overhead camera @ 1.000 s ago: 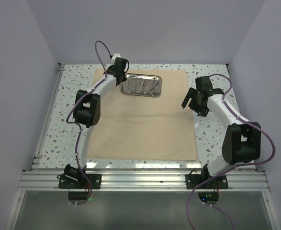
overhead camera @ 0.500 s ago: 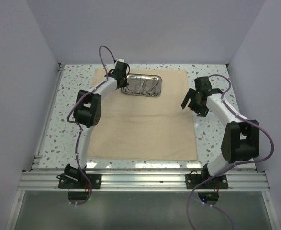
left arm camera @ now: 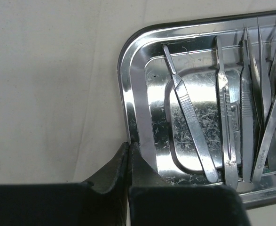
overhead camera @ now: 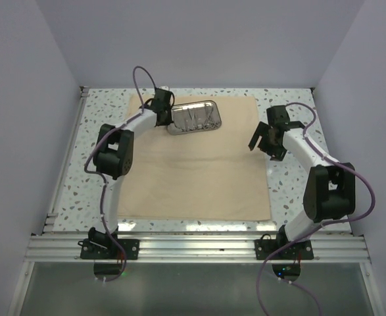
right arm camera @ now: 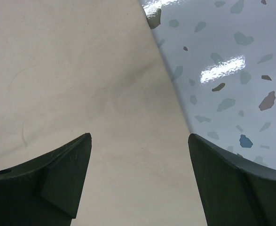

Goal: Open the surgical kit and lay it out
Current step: Adjust the container in the surgical kit, then pick up the medical item from the container.

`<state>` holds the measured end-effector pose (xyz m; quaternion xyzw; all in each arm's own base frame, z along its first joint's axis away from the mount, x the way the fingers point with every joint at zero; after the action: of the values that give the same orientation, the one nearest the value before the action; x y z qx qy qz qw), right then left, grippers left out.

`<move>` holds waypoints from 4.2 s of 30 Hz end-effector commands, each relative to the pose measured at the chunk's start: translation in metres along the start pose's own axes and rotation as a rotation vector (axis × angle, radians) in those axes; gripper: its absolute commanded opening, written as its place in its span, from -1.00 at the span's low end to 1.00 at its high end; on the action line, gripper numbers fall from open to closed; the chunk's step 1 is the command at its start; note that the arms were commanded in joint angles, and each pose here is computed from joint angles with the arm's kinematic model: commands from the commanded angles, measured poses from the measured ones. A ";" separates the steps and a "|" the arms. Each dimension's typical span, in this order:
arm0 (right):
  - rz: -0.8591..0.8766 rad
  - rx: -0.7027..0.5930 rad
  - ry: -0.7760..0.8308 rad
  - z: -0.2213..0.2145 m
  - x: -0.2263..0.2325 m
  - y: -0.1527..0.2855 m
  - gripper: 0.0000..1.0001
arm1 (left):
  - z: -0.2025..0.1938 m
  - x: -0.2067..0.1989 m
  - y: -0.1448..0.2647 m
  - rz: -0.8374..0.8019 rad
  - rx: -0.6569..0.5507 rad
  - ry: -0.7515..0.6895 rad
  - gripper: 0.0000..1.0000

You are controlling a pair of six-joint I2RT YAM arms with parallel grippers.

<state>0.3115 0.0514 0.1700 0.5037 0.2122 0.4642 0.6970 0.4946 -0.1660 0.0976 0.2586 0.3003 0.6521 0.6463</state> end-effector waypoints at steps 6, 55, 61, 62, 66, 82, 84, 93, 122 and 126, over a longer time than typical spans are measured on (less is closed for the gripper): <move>0.027 -0.055 -0.003 0.020 0.013 -0.003 0.75 | 0.010 0.054 0.044 -0.042 -0.013 -0.058 -1.00; 0.009 -0.027 0.023 0.017 0.013 -0.011 0.74 | 0.038 0.075 0.013 0.154 0.040 0.041 -0.22; 0.002 -0.022 0.038 0.016 0.011 -0.012 0.74 | 0.031 0.074 0.001 0.156 0.053 0.048 -0.22; 0.003 -0.022 0.041 0.016 0.012 -0.012 0.74 | 0.033 0.073 0.000 0.156 0.050 0.048 -0.23; -0.005 -0.016 0.042 0.016 0.011 -0.014 0.74 | 0.029 0.075 -0.010 0.180 0.061 0.044 -0.22; -0.017 -0.009 0.045 0.021 0.015 -0.022 0.74 | -0.010 0.078 -0.035 0.161 0.176 0.089 -0.38; -0.015 -0.010 0.045 0.022 0.016 -0.022 0.74 | -0.013 0.078 -0.034 0.148 0.184 0.103 -0.40; -0.027 0.002 0.052 0.021 0.016 -0.025 0.74 | -0.039 0.092 -0.037 0.140 0.238 0.172 -0.55; 0.020 -0.024 0.022 0.035 0.028 -0.021 0.74 | 0.042 0.078 -0.002 -0.045 0.059 0.171 -1.00; 0.033 -0.028 0.028 0.036 0.030 -0.019 0.74 | 0.059 0.073 0.019 -0.074 0.008 0.166 -1.00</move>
<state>0.3516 0.0556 0.1607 0.4996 0.2274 0.4687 0.6922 0.5205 -0.0853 0.1060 0.2179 0.3844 0.6586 0.6091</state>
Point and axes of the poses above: each gripper's point midway between its finger pads, its own y axis back along the fingers, its own x axis along the line the jaws close on, z = x × y, the point moved 9 cm from there along y, back along the fingers, and after that the axes turned 3 degrees about -y, right-handed, at the moved point
